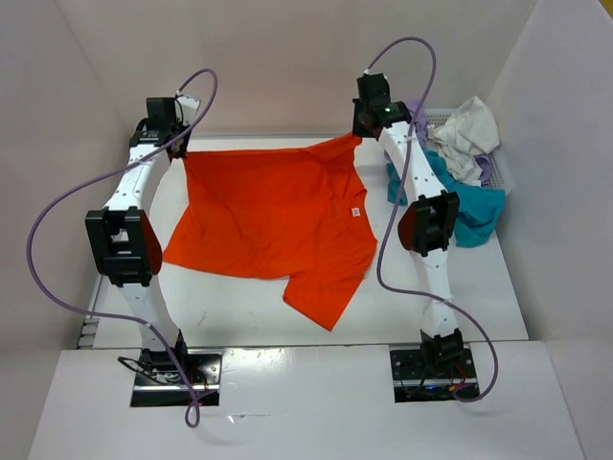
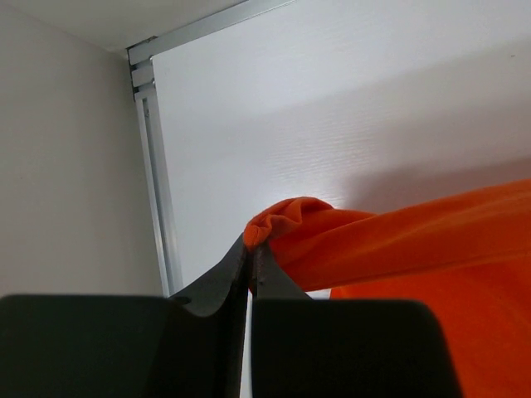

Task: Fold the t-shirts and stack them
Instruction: Flatten out the tshirt, then fold the flattened tshirt in 1/3 of the way

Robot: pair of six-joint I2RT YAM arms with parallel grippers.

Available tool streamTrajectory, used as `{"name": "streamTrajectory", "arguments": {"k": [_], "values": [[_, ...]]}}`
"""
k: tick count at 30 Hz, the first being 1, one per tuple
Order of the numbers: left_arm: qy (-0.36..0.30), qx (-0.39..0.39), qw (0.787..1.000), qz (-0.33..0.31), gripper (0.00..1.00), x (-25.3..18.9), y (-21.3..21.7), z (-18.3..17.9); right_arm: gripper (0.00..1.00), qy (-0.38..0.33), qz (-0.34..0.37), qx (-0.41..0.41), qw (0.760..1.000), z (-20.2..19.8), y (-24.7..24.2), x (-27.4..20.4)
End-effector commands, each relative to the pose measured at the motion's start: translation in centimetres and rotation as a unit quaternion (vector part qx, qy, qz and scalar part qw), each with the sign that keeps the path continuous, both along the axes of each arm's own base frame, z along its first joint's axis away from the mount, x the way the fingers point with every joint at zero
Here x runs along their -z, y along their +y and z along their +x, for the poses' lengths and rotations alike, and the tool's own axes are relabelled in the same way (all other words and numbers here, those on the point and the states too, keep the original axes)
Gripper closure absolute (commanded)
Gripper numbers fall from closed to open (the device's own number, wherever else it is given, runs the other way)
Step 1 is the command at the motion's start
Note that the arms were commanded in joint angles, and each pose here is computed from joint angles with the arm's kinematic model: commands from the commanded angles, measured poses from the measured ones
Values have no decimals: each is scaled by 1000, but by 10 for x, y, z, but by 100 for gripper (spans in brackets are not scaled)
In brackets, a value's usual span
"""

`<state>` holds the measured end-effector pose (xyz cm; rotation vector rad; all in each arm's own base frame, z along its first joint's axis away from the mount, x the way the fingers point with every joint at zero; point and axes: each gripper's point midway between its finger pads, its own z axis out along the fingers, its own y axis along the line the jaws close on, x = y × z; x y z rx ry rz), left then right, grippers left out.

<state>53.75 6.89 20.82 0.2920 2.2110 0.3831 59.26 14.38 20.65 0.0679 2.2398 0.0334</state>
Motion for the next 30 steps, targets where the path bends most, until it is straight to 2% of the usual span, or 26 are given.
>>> {"name": "streamTrajectory", "arguments": {"k": [1, 7, 9, 10, 15, 17, 18, 24, 30], "values": [[-12, -5, 1000, -8, 100, 2, 0, 11, 100, -35, 26, -1, 999, -8, -6, -45], [24, 18, 999, -20, 100, 23, -9, -13, 100, 14, 41, -16, 999, -28, 5, -22], [37, 34, 999, -19, 100, 30, -17, -23, 100, 11, 49, -17, 999, -42, 3, -34], [44, 37, 998, -16, 100, 30, -17, -32, 100, 32, 47, -19, 998, -50, 3, -12], [132, 39, 990, -15, 100, 82, -14, -77, 100, 50, 68, -19, 996, -100, -4, 3], [149, 42, 988, -20, 100, 91, -16, -87, 100, 93, 71, -20, 993, -122, -5, 36], [156, 42, 987, -21, 100, 96, -16, -91, 100, 115, 78, -19, 990, -133, -4, 54], [188, 29, 981, -29, 100, 116, -17, -111, 100, 155, 86, -2, 984, -164, -9, 87], [205, 4, 979, -15, 100, 126, -5, -123, 100, 181, 106, -18, 978, -184, -3, 99]]}}
